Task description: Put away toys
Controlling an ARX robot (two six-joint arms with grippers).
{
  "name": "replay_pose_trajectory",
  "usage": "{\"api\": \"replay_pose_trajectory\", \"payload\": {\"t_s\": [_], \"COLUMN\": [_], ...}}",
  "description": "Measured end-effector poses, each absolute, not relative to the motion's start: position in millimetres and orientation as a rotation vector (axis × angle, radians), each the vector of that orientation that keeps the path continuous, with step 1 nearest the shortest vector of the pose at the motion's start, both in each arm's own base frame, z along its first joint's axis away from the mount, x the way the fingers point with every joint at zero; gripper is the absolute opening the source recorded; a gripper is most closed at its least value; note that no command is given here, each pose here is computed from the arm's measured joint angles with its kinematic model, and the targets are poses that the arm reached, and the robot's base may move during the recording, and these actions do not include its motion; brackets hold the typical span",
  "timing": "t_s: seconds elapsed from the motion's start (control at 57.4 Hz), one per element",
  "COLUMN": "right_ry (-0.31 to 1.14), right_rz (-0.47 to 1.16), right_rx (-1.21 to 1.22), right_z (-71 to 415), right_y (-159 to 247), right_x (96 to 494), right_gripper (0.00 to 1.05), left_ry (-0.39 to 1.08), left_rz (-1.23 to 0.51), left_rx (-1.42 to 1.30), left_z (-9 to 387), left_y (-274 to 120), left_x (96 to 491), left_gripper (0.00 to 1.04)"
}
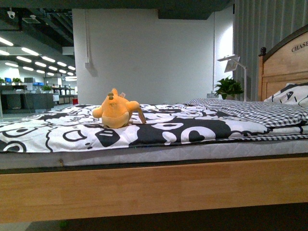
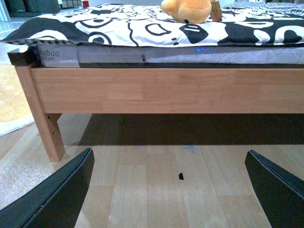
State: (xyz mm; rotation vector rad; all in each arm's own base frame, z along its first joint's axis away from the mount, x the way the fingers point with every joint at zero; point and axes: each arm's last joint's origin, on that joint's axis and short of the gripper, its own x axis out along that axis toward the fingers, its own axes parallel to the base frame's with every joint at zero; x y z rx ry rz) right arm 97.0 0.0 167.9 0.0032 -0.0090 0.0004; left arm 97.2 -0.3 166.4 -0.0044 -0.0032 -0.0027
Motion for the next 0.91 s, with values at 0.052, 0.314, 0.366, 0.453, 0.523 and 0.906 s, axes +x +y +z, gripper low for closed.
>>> {"api": "replay_pose_trajectory", "payload": {"t_s": [0.052, 0.314, 0.366, 0.453, 0.523, 0.906], "right_ry": [-0.009, -0.009, -0.009, -0.009, -0.009, -0.009], "right_rz": [0.001, 0.001, 0.001, 0.001, 0.001, 0.001], "right_rx": [0.003, 0.003, 0.003, 0.003, 0.003, 0.003], "right_z": [167.9, 167.9, 167.9, 167.9, 167.9, 167.9], "right_y": [0.0, 0.0, 0.0, 0.0, 0.0, 0.0], "right_x": [97.0, 97.0, 97.0, 96.9, 97.0, 97.0], "right_gripper": [0.98, 0.98, 0.98, 0.98, 0.98, 0.98], "left_ry": [-0.003, -0.003, -0.003, -0.003, -0.003, -0.004], "left_rz": [-0.003, -0.003, -0.003, -0.003, -0.003, -0.003], "left_rx": [-0.004, -0.004, -0.004, -0.004, -0.004, -0.004], "left_z": [166.4, 166.4, 166.4, 166.4, 166.4, 166.4], "left_y": [-0.3, -0.3, -0.3, -0.3, -0.3, -0.3], "left_x": [97.2, 97.2, 97.2, 97.2, 97.2, 97.1], "left_gripper": [0.98, 0.98, 0.98, 0.98, 0.98, 0.98]}}
